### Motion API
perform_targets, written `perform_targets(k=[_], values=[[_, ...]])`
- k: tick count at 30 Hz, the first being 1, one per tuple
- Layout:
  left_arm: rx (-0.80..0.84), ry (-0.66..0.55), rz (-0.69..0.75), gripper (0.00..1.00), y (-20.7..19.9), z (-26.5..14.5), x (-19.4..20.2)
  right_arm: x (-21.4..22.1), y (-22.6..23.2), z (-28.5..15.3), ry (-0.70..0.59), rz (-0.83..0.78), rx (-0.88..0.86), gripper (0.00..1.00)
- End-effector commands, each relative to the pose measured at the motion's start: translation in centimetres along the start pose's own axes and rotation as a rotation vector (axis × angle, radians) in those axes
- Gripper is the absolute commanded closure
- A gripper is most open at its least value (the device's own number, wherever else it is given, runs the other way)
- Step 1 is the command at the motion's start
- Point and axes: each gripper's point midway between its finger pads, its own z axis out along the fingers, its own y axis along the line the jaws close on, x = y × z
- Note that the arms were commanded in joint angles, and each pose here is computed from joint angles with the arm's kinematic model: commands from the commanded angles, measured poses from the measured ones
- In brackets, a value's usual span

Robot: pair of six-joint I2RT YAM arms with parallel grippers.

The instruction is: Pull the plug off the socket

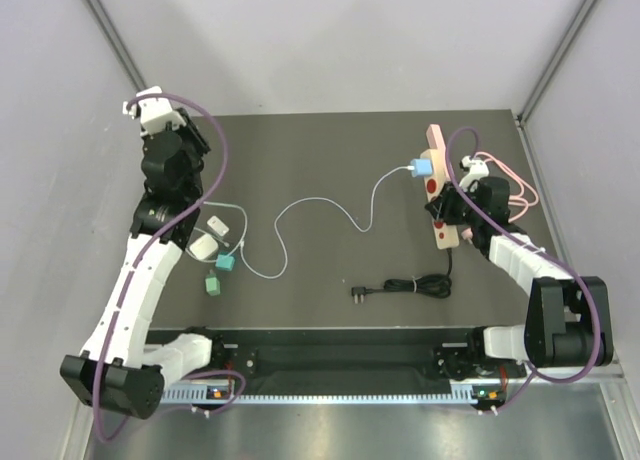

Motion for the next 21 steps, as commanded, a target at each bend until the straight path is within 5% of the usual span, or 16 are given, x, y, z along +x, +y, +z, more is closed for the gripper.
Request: perform_targets(k=[1, 13, 21], values=[[-0.056, 0.020, -0.066, 1.00, 2.2, 0.6, 3.3, -4.3, 0.9, 0.0, -0.119, -0.054, -0.054, 1.00], [-0.151, 0.418, -0.318, 1.00, 8.3, 1.4, 21.6, -4.2, 1.3, 0.1, -0.110, -0.054, -0.072, 1.00], [-0.203, 0.600, -0.423, 1.00, 9.6, 1.1, 29.3, -4.1, 1.3, 0.2, -0.107, -0.053, -0.075, 1.00]])
